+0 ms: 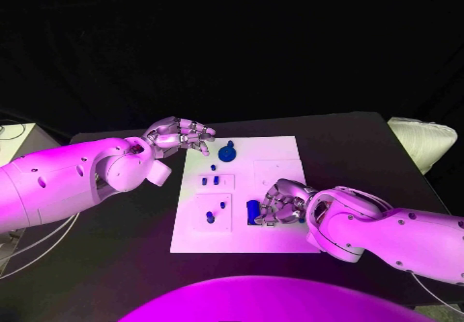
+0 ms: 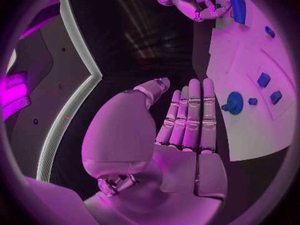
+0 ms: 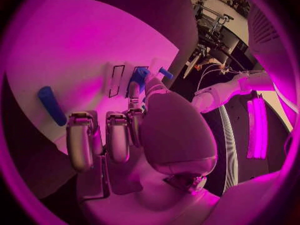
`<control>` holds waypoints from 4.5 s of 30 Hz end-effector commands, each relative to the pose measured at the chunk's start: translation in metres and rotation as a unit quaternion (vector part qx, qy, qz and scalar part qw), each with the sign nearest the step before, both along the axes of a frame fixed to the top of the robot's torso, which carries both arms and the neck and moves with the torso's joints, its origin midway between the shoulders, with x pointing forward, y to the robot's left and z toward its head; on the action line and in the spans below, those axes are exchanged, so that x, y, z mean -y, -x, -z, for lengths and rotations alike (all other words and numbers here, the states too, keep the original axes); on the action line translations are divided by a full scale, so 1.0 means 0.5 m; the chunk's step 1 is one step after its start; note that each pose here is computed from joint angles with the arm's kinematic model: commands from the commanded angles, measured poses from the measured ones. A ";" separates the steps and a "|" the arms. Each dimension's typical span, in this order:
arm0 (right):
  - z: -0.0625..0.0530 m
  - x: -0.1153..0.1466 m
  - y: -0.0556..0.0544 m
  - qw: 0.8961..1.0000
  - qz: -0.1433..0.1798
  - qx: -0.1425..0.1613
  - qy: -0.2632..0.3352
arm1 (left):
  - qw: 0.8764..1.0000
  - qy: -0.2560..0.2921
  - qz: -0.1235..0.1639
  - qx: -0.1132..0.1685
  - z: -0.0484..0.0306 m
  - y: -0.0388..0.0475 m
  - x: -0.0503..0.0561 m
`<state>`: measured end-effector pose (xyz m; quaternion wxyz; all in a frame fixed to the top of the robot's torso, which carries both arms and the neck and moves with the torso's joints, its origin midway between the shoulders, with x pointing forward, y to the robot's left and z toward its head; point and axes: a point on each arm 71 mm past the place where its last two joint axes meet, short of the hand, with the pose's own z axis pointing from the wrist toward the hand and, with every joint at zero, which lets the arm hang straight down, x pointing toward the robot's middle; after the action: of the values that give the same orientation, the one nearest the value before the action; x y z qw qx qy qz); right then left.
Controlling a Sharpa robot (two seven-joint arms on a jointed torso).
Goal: Assemble the parts on the task board
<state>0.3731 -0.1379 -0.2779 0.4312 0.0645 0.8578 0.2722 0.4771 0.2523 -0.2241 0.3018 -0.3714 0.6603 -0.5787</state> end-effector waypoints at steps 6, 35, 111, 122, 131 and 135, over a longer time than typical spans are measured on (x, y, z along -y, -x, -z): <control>0.009 -0.002 0.002 1.000 -0.021 -0.011 0.018 | 1.000 0.005 0.008 -0.001 -0.001 0.001 0.004; 0.000 0.025 0.015 1.000 -0.001 0.000 -0.027 | 1.000 0.002 0.009 -0.003 0.000 0.001 0.002; 0.048 0.142 0.015 0.979 -0.017 0.112 0.169 | 1.000 -0.001 0.008 -0.006 0.005 0.003 -0.004; 0.021 0.126 0.029 0.989 0.016 0.124 0.082 | 1.000 -0.001 0.008 -0.006 0.005 0.004 -0.005; -0.002 0.104 0.032 0.993 0.038 0.105 0.030 | 1.000 -0.001 0.008 -0.006 0.005 0.004 -0.004; 0.007 0.094 0.029 0.996 0.055 0.065 0.022 | 1.000 -0.001 0.008 -0.006 0.005 0.004 -0.002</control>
<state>0.3585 -0.1837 -0.2778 0.5260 0.0432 0.8173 0.2313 0.4759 0.2562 -0.2274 0.2982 -0.3741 0.6660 -0.5723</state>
